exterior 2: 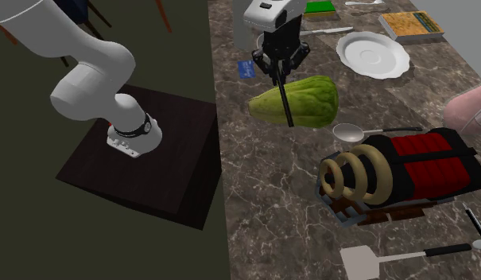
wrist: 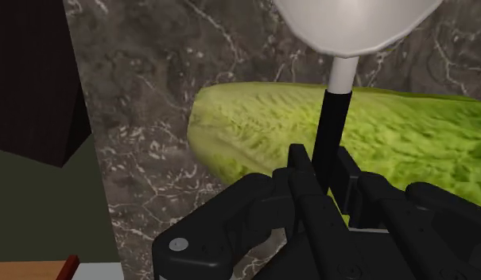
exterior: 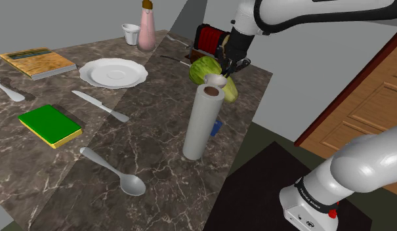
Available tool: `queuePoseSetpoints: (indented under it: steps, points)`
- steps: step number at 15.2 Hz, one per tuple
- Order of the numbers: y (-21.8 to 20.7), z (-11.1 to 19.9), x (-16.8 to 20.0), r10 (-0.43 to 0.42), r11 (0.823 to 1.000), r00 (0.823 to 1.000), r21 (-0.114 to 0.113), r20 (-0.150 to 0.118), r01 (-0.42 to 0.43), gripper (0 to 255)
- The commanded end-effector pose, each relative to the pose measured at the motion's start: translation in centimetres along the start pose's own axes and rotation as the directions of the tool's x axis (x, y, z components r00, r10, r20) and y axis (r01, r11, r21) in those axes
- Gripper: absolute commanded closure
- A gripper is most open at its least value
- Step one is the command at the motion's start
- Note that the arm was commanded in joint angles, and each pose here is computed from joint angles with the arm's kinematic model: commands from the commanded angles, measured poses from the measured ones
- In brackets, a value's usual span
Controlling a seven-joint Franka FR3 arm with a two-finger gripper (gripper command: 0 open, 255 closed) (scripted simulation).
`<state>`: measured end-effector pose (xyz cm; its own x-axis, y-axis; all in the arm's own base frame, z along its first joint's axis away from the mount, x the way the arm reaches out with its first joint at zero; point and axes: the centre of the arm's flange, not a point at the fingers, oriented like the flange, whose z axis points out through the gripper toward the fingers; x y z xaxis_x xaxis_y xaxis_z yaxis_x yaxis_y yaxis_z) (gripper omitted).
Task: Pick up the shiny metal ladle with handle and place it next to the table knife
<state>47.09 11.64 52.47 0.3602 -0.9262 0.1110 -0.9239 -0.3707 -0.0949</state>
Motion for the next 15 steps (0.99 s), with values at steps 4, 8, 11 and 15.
queuePoseSetpoints:
  steps: [4, 8, 11, 15]
  points:
    - [-1.5, -0.8, -6.7, 0.002, 1.0, 1.0, 0.0, 0.0, -0.002, 255]
    - [-2.6, -1.3, -11.8, 0.002, 1.0, 1.0, 0.0, 0.0, -0.002, 255]
    - [-3.4, -1.7, -15.7, 0.002, 1.0, 1.0, 0.0, 0.0, -0.002, 255]
    - [-4.5, -2.1, -20.8, 0.002, 1.0, 1.0, 0.0, 0.0, -0.002, 255]
